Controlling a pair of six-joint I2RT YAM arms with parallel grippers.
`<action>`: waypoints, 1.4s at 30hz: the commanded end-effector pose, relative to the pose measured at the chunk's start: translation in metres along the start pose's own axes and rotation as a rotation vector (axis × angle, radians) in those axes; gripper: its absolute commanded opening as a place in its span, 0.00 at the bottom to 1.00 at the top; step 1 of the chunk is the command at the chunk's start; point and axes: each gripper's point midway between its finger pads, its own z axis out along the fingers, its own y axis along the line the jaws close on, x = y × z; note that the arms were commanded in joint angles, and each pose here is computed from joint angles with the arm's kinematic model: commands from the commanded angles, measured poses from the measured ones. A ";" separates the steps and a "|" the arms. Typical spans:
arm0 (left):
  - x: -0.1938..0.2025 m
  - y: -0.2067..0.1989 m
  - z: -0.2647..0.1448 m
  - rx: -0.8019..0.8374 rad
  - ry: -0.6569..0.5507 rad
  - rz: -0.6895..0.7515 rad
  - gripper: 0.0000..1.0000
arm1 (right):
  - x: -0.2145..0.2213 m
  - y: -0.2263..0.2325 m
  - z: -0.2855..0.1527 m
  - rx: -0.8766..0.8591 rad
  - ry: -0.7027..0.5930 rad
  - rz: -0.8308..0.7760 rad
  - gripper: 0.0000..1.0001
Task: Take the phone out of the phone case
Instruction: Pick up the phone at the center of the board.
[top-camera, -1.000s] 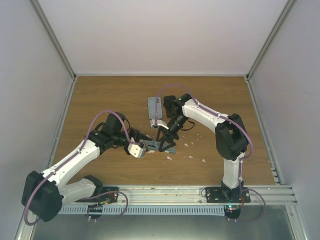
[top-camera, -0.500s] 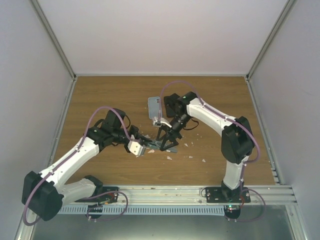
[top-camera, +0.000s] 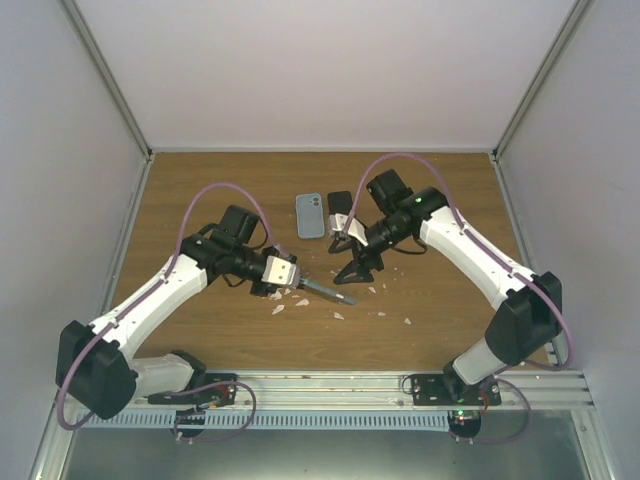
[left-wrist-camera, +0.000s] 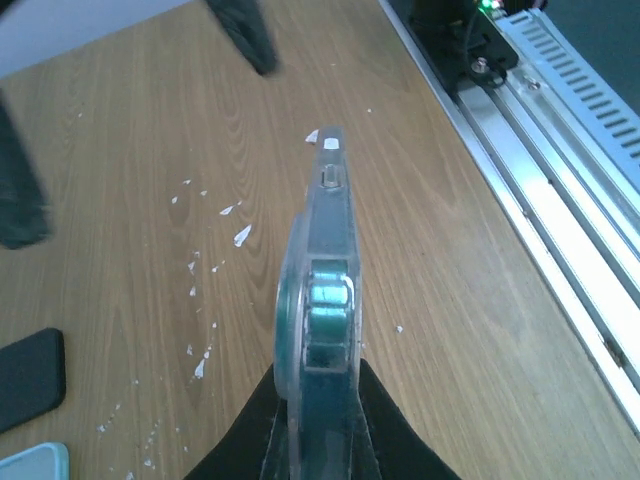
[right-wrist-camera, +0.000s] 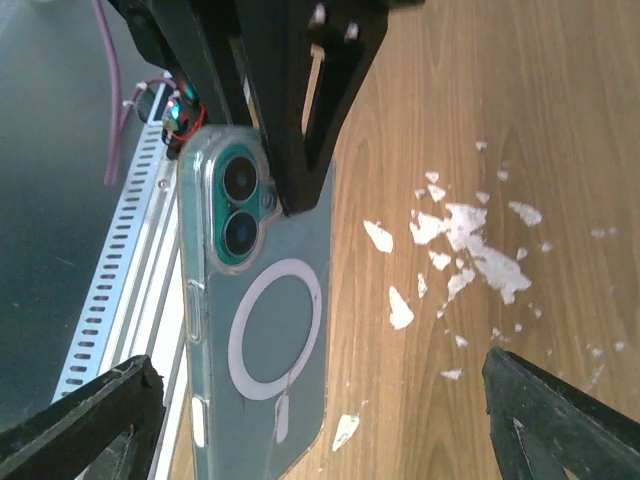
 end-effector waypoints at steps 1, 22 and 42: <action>-0.020 0.020 -0.005 0.000 -0.068 -0.120 0.00 | 0.014 -0.006 0.012 0.060 0.048 0.039 0.86; -0.015 0.049 -0.007 0.029 -0.093 -0.334 0.02 | 0.027 -0.019 0.038 0.167 0.140 0.054 0.29; -0.028 0.130 -0.089 -0.149 -0.410 -0.604 0.58 | -0.058 -0.052 -0.029 0.194 -0.218 0.135 0.01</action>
